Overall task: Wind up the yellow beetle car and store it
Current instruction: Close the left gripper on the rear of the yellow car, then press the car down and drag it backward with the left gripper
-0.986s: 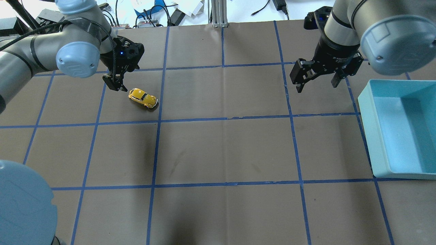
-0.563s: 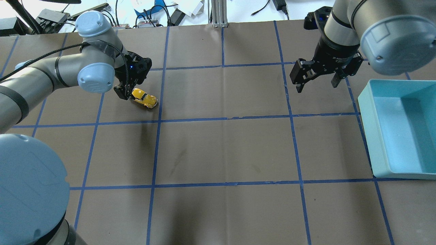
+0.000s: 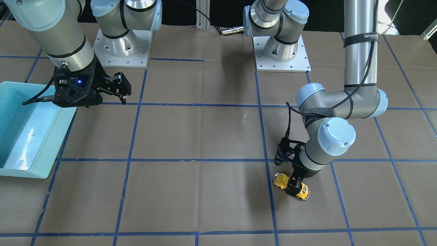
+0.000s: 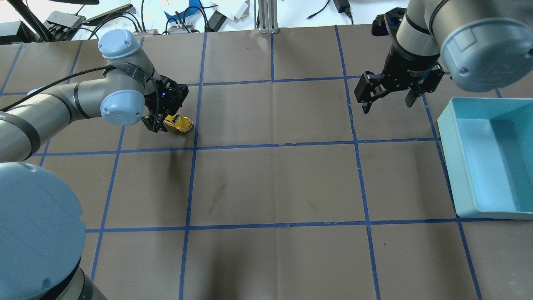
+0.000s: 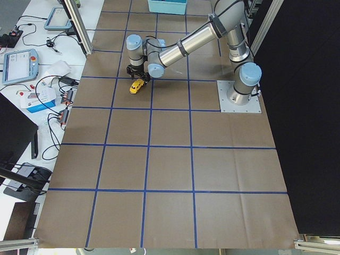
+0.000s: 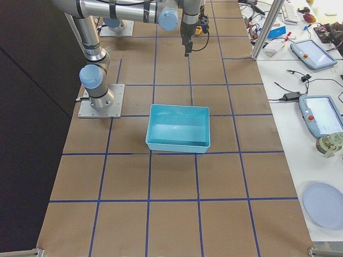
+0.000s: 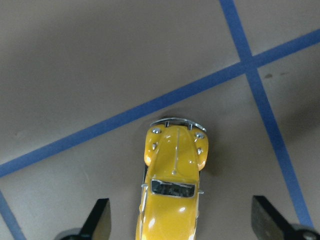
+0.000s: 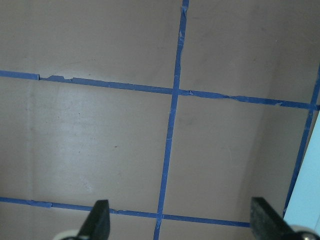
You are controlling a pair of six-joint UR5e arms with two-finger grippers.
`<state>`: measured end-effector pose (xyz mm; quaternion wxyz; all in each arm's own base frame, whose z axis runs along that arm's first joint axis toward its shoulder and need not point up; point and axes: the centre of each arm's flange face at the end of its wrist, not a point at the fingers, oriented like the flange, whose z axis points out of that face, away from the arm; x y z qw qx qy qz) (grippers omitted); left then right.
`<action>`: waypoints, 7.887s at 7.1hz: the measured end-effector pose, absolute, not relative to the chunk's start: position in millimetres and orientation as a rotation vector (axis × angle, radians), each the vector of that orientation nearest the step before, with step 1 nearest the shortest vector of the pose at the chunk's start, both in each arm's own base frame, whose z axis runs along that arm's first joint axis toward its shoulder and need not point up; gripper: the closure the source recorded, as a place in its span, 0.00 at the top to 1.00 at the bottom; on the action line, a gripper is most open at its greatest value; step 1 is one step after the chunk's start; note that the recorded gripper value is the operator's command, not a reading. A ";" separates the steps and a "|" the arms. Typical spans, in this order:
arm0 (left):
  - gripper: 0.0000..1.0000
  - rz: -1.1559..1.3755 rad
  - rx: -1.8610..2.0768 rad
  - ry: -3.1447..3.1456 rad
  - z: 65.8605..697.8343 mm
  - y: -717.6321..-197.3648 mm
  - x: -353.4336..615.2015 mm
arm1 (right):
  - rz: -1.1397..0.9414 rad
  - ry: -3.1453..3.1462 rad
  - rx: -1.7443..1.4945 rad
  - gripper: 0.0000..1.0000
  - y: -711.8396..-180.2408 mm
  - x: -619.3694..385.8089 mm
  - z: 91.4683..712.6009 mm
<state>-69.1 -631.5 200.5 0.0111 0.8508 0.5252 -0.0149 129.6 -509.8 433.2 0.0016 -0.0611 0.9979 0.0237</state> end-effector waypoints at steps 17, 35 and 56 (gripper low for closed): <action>0.06 -0.026 2.718 1.516 190.8 -639.4 -66.1 | 0.093 3.130 -0.195 1.00 -507.6 129.6 428.5; 0.00 0.007 2.661 1.653 193.3 -625.5 -115.7 | 0.110 3.131 -0.202 1.00 -506.3 129.4 422.7; 0.00 -0.005 2.574 1.761 183.1 -637.5 -101.4 | 0.108 3.134 -0.203 1.00 -506.6 129.1 423.5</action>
